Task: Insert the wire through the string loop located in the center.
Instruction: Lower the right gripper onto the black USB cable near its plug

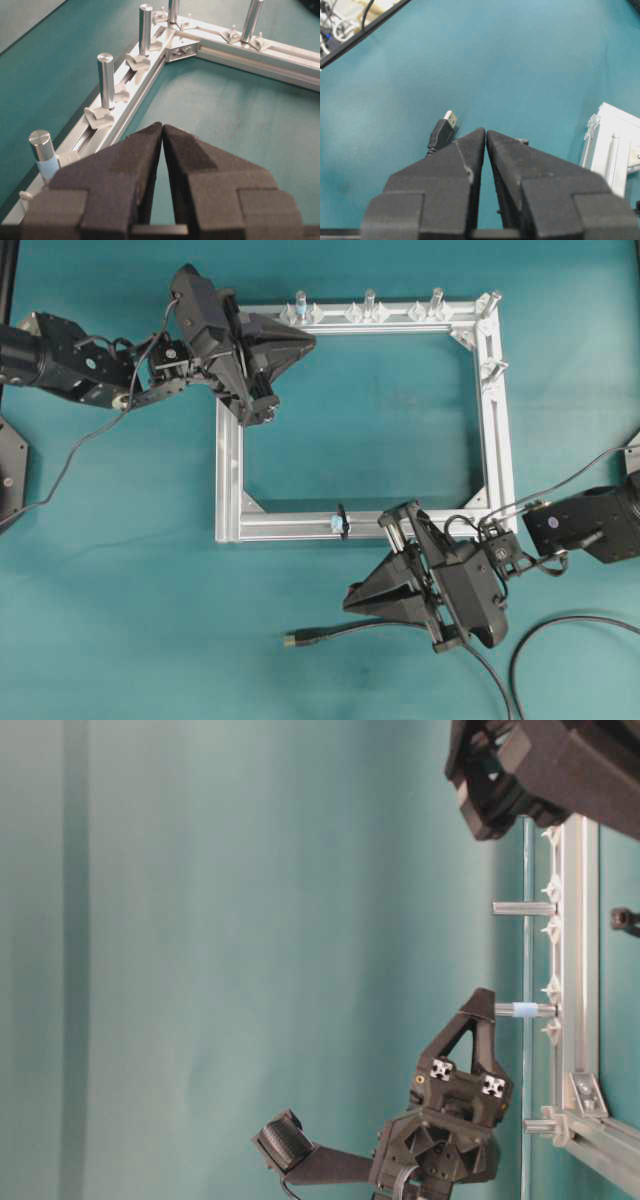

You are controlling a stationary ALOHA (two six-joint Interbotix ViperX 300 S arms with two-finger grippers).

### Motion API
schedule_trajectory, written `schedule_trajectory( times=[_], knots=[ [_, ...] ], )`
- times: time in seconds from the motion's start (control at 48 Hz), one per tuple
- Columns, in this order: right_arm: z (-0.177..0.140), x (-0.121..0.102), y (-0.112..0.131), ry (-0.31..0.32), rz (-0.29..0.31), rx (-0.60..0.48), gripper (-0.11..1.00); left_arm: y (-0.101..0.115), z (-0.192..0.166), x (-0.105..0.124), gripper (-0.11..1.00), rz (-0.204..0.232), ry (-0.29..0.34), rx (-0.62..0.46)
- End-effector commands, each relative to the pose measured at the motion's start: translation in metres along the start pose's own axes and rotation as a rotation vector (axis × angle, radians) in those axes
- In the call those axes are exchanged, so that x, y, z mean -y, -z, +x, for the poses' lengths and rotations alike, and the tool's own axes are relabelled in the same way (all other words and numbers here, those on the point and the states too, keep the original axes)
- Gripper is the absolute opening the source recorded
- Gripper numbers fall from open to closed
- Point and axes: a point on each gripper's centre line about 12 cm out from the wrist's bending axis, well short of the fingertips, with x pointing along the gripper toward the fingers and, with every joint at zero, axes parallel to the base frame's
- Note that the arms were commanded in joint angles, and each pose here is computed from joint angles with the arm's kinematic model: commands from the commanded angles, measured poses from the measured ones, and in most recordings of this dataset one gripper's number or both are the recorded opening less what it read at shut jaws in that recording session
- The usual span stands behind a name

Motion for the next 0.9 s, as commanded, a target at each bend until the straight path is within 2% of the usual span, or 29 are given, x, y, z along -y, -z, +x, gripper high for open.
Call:
schedule_trajectory(
  times=[0.0, 0.042, 0.104, 0.146, 0.291, 0.479, 0.75, 0.874],
  knots=[
    [0.003, 0.004, -0.012, 0.011, 0.016, 0.039, 0.19, -0.021, 0.001, 0.005, 0.15, 0.024, 0.029, 0.024],
    [0.003, 0.003, -0.013, 0.009, 0.016, 0.041, 0.17, -0.023, 0.0, 0.005, 0.12, 0.024, 0.027, -0.002],
    [0.005, 0.004, -0.014, 0.011, 0.017, 0.044, 0.05, -0.023, -0.002, 0.005, 0.01, 0.026, 0.028, -0.059],
    [0.006, 0.004, -0.015, 0.009, 0.015, 0.046, 0.0, -0.023, -0.005, 0.005, 0.0, 0.027, 0.028, -0.096],
    [0.009, 0.004, -0.019, 0.01, 0.016, 0.044, 0.0, -0.019, -0.012, 0.005, 0.0, 0.02, 0.028, -0.191],
    [0.013, 0.004, -0.019, 0.008, 0.013, 0.003, 0.0, -0.026, -0.014, 0.01, 0.0, 0.024, 0.042, -0.175],
    [0.016, -0.001, -0.016, -0.003, 0.006, -0.054, 0.0, -0.022, -0.016, 0.011, 0.0, 0.022, 0.043, -0.193],
    [0.018, -0.004, -0.019, -0.012, 0.004, -0.047, 0.01, -0.021, -0.016, 0.012, 0.0, 0.024, 0.048, -0.195]
  ],
)
